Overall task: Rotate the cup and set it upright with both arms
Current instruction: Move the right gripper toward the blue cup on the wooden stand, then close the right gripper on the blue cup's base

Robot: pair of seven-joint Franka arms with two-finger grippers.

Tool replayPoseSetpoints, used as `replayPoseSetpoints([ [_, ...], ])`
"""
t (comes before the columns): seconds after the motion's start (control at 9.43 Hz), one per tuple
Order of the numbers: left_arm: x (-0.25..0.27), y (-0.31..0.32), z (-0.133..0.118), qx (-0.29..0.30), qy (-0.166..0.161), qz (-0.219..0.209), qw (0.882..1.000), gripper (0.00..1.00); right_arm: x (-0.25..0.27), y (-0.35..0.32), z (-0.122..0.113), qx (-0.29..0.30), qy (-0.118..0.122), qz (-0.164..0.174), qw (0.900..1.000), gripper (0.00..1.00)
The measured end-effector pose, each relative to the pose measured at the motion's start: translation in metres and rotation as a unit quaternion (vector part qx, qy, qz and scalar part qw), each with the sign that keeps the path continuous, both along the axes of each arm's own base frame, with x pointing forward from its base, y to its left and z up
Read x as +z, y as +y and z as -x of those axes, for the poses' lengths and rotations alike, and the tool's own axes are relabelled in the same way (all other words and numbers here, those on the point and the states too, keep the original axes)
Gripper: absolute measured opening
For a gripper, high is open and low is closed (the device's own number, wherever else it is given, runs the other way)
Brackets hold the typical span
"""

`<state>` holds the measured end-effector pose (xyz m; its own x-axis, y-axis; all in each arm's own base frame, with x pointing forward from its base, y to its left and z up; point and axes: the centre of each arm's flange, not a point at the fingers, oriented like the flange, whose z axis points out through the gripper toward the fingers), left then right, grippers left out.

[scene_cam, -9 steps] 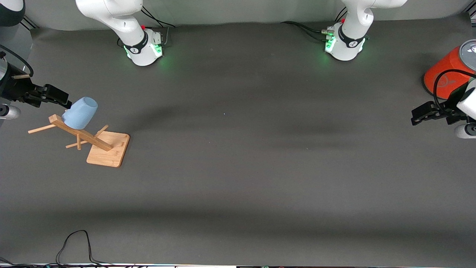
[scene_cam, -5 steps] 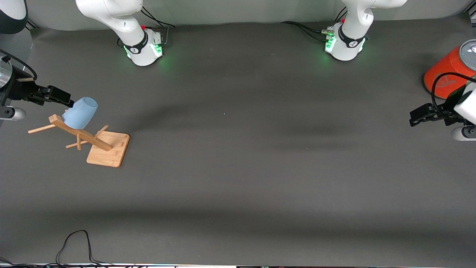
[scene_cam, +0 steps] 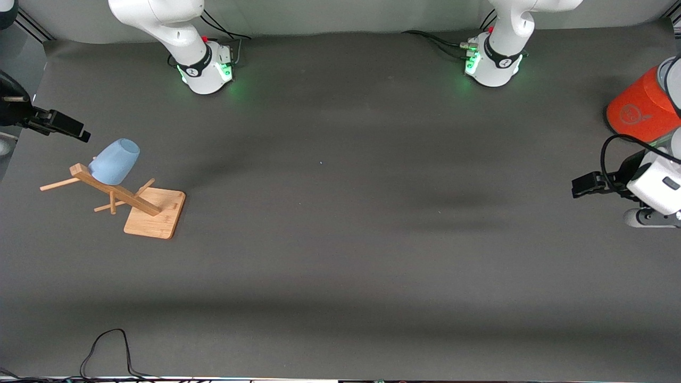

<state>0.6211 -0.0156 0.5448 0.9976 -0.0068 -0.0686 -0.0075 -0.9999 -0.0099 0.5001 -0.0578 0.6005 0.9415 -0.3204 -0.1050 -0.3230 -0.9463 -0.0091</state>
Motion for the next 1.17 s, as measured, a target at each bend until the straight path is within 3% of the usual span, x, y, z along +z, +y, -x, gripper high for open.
replayPoseSetpoints([
  [0.32, 0.001, -0.008, -0.001, -0.006, -0.001, 0.003, 1.0, 1.0, -0.003, -0.021, -0.002, -0.137, -0.002, 0.001, 0.991, 1.0],
  [0.64, -0.001, -0.008, -0.001, -0.006, 0.002, 0.003, 1.0, 1.0, -0.014, -0.022, -0.006, -0.216, -0.008, 0.007, 0.976, 1.0],
  [1.17, -0.004, -0.008, 0.001, -0.006, 0.014, 0.003, 1.0, 1.0, -0.096, -0.017, -0.001, -0.273, 0.001, 0.006, 0.962, 1.0],
])
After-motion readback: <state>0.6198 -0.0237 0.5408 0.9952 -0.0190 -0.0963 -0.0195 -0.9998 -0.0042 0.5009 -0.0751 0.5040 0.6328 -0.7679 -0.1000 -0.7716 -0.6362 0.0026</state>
